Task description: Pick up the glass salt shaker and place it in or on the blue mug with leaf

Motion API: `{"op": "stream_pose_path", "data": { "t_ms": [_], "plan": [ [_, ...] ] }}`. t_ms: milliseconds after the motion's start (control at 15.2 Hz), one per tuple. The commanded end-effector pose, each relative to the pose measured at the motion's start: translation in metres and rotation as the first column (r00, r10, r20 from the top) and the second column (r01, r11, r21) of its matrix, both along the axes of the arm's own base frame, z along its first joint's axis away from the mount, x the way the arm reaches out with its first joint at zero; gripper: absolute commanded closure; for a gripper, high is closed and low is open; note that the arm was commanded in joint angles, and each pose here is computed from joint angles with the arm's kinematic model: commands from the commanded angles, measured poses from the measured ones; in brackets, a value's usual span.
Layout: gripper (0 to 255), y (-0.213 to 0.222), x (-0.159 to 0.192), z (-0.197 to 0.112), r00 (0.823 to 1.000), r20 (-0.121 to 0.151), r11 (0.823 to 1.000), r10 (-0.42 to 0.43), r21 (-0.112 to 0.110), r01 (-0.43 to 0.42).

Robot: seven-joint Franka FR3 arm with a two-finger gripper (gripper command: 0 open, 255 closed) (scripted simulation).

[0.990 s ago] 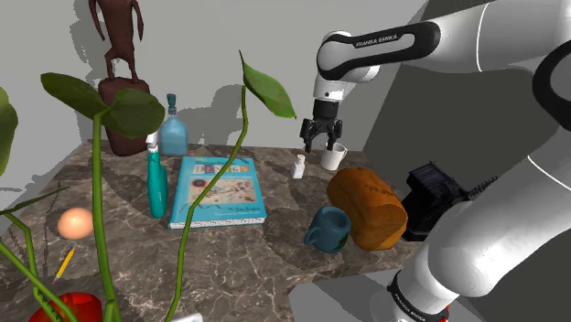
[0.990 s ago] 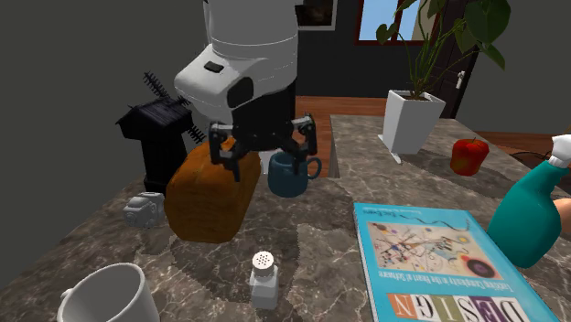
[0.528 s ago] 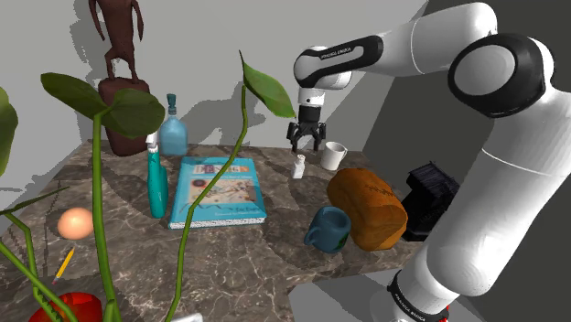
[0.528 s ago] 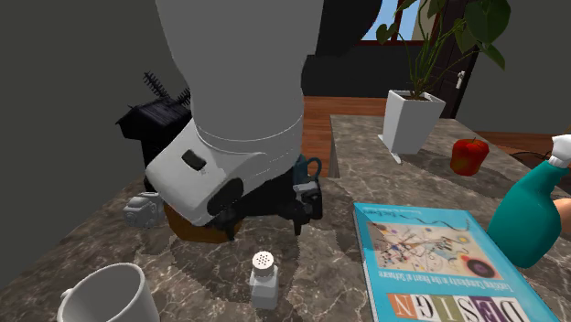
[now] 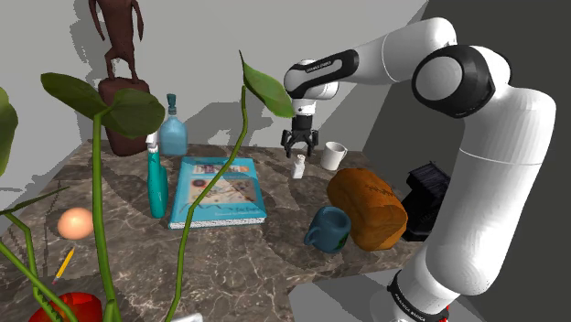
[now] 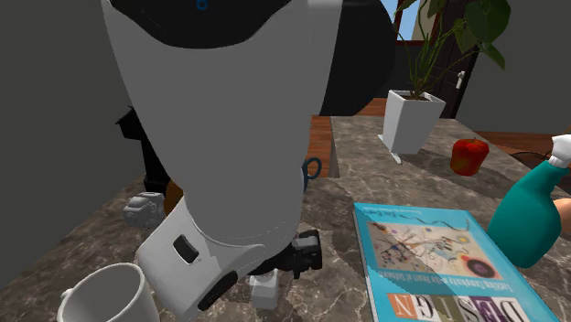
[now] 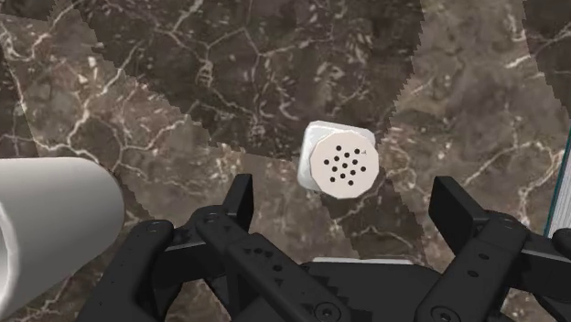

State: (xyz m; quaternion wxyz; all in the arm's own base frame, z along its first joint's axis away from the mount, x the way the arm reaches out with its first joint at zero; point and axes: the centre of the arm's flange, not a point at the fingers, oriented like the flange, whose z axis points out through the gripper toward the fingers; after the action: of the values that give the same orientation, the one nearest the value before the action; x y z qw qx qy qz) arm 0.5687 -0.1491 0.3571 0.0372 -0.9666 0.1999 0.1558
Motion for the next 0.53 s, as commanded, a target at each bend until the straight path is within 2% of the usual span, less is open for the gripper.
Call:
{"op": "stream_pose_path", "data": {
  "t_ms": [0,462],
  "plan": [
    [0,0.0009,-0.0034,-0.0106,1.000,0.000,1.000,0.000,0.000,0.000],
    [0,0.0020,-0.0058,-0.0185,1.000,0.000,1.000,0.000,0.000,0.000]
  ]
}}
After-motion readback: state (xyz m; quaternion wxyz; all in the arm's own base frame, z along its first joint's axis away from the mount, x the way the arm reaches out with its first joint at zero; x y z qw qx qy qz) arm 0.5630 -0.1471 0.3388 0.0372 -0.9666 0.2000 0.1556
